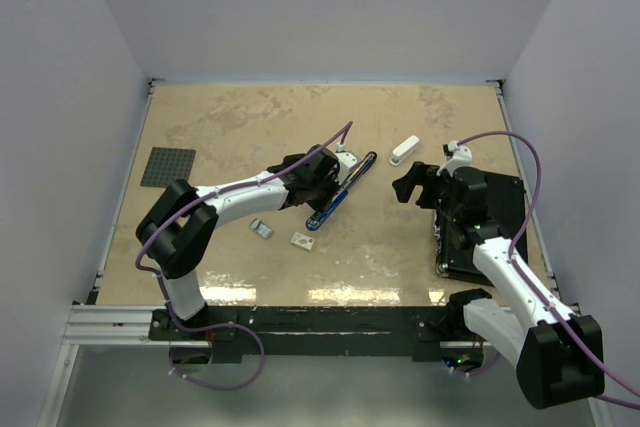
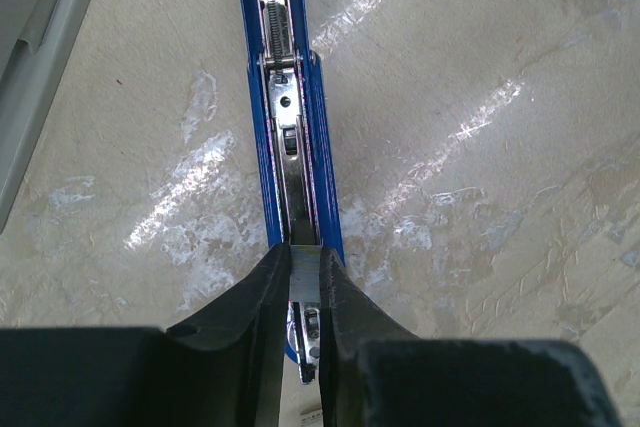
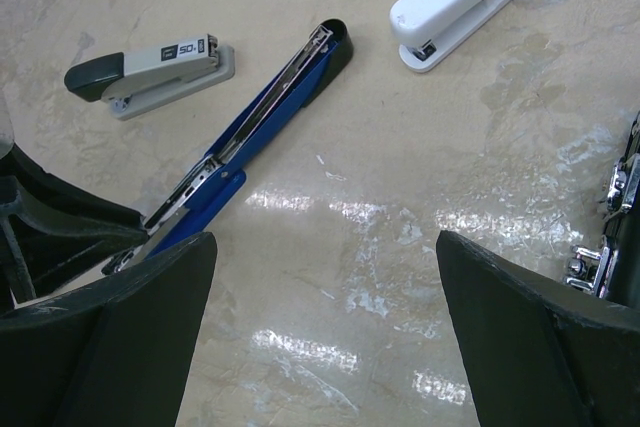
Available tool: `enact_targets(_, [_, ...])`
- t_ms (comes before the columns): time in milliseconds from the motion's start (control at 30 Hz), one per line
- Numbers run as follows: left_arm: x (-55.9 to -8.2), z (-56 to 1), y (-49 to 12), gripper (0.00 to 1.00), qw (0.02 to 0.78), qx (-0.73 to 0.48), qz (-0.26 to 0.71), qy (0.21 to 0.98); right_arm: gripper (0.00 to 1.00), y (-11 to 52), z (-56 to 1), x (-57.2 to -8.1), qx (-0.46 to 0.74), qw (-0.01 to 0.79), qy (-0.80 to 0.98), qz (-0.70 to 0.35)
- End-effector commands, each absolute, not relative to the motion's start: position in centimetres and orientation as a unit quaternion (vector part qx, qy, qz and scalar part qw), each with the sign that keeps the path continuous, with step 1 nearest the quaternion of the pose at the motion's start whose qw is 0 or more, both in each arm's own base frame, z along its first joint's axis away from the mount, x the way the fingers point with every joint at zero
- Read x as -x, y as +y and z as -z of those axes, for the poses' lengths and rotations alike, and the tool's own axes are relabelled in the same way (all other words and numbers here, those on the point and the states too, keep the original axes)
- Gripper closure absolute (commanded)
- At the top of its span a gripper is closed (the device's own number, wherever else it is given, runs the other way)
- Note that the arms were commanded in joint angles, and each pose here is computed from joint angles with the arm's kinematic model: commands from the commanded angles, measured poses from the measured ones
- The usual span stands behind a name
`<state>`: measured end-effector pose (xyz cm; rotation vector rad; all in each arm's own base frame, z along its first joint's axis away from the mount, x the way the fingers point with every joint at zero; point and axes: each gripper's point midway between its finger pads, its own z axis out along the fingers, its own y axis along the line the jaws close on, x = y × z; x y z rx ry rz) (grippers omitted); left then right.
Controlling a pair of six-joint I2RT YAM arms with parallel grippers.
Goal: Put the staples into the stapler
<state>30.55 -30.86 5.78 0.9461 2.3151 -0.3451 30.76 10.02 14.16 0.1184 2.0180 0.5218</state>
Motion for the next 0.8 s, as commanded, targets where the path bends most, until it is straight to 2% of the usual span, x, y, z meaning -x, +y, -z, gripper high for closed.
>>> enact_targets(0, [-31.0,-6.8,-31.4,1.0,0.316,-0.361,0.133,0.867,0.03,10.2,-16.2,-31.2,-0.037,0.53,0.818,-0.222])
enact_targets(767, [-30.8,-5.6,-31.3,1.0,0.306,-0.362,0.13,0.871,0.03,10.2,-16.1,-31.2,-0.037,0.529,0.819,-0.22])
